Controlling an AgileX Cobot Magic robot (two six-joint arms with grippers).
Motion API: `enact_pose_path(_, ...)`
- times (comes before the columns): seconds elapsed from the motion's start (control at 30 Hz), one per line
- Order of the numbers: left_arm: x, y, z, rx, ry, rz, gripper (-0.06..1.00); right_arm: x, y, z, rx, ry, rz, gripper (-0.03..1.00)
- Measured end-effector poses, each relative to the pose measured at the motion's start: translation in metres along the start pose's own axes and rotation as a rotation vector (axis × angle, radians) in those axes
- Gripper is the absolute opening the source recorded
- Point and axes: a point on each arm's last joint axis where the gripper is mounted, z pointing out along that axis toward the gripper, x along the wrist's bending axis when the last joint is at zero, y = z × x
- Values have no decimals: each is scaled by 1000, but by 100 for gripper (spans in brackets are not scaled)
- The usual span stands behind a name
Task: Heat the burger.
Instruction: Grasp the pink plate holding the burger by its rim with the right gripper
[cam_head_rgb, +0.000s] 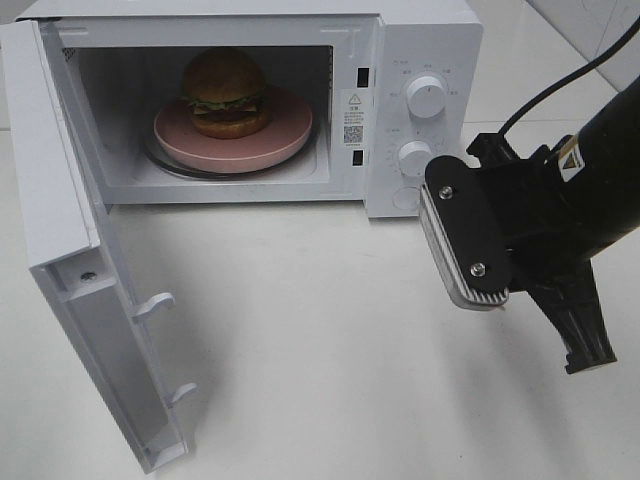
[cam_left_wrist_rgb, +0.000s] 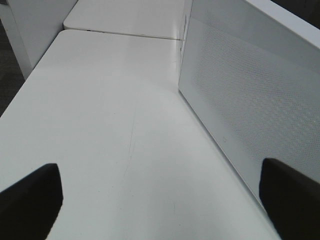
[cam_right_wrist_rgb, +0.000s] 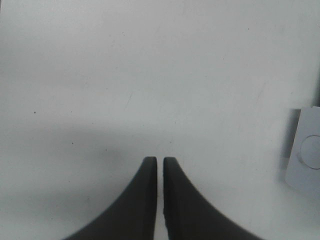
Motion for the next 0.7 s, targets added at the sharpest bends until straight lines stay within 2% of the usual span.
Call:
enact_pose_path(0.13,0,0,0,0,0,0,99,-1,-1,0,13,-12,-48,10)
enact_pose_path(0.23,0,0,0,0,0,0,99,-3,-1,-1,19,-31,-68,15)
enact_pose_path(0.3,0,0,0,0,0,0,99,-9,1,-5,13,-56,-71,24)
enact_pose_path(0.33,0,0,0,0,0,0,99,-9,1,-5,13,-56,-71,24)
enact_pose_path(0.4,0,0,0,0,0,0,99,-17,4,-11,1,-89,-73,37)
enact_pose_path(0.43,0,0,0,0,0,0,99,-17,4,-11,1,-89,-73,37)
enact_pose_path(0.47,0,0,0,0,0,0,99,-21,7,-15,-5,-106,-74,50)
enact_pose_path(0.5,0,0,0,0,0,0,99,-23,8,-16,-10,-115,-76,56)
enact_pose_path(0.53,0,0,0,0,0,0,99,-23,8,-16,-10,-115,-76,56)
enact_pose_path(0.6,0,0,0,0,0,0,99,-28,18,-19,-14,-134,-80,79)
enact_pose_path(0.63,0,0,0,0,0,0,99,-28,18,-19,-14,-134,-80,79)
enact_pose_path(0.7,0,0,0,0,0,0,99,-34,28,-14,-5,-143,-66,89)
